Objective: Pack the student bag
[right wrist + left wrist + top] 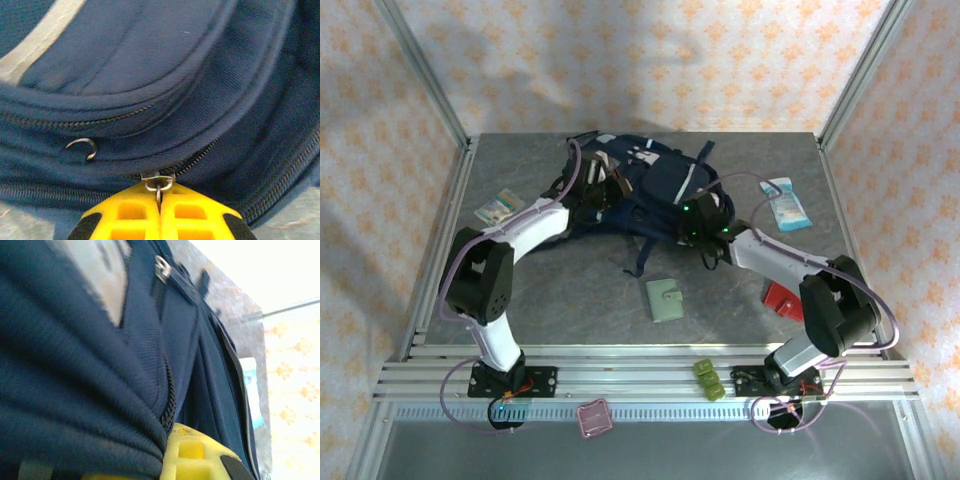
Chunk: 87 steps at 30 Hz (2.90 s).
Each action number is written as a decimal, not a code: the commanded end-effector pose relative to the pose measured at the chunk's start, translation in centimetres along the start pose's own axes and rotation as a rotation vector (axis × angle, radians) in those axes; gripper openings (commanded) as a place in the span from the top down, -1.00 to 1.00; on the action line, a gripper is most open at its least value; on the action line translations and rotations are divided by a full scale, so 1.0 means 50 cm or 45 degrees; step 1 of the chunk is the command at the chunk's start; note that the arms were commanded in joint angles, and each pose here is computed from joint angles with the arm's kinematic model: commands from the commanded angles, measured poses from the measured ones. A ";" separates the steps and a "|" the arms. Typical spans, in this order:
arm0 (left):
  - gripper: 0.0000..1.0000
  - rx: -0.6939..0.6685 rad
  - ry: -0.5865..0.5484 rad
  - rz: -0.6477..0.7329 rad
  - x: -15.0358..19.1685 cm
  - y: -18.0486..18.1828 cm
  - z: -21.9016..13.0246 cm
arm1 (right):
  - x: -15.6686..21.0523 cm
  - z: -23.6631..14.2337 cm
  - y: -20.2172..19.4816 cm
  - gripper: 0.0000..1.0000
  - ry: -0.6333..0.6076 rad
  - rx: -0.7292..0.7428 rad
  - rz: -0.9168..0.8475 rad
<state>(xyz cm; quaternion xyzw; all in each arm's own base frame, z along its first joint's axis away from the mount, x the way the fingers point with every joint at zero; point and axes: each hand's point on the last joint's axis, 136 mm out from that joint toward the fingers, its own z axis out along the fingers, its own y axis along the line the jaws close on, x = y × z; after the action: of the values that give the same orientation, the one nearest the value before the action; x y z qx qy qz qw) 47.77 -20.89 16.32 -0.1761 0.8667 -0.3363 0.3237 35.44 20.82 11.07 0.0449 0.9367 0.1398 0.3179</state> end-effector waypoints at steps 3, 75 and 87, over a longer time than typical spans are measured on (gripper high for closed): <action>0.29 -0.099 -0.279 0.069 -0.153 0.009 -0.019 | 0.020 0.018 0.160 1.00 0.080 -0.224 -0.061; 0.44 -0.065 -0.374 -0.043 -0.217 0.090 -0.069 | 0.009 -0.033 0.263 1.00 0.105 -0.459 0.099; -0.29 -0.081 -0.232 -0.101 -0.018 0.133 -0.159 | -0.015 0.015 0.332 1.00 0.126 -0.523 0.073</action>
<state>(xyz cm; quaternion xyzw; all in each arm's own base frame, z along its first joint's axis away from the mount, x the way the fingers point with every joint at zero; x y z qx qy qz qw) 44.72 -10.44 19.62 -0.2457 0.8203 -0.2976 0.4221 35.09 35.47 13.26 0.0038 0.9200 0.3087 0.2413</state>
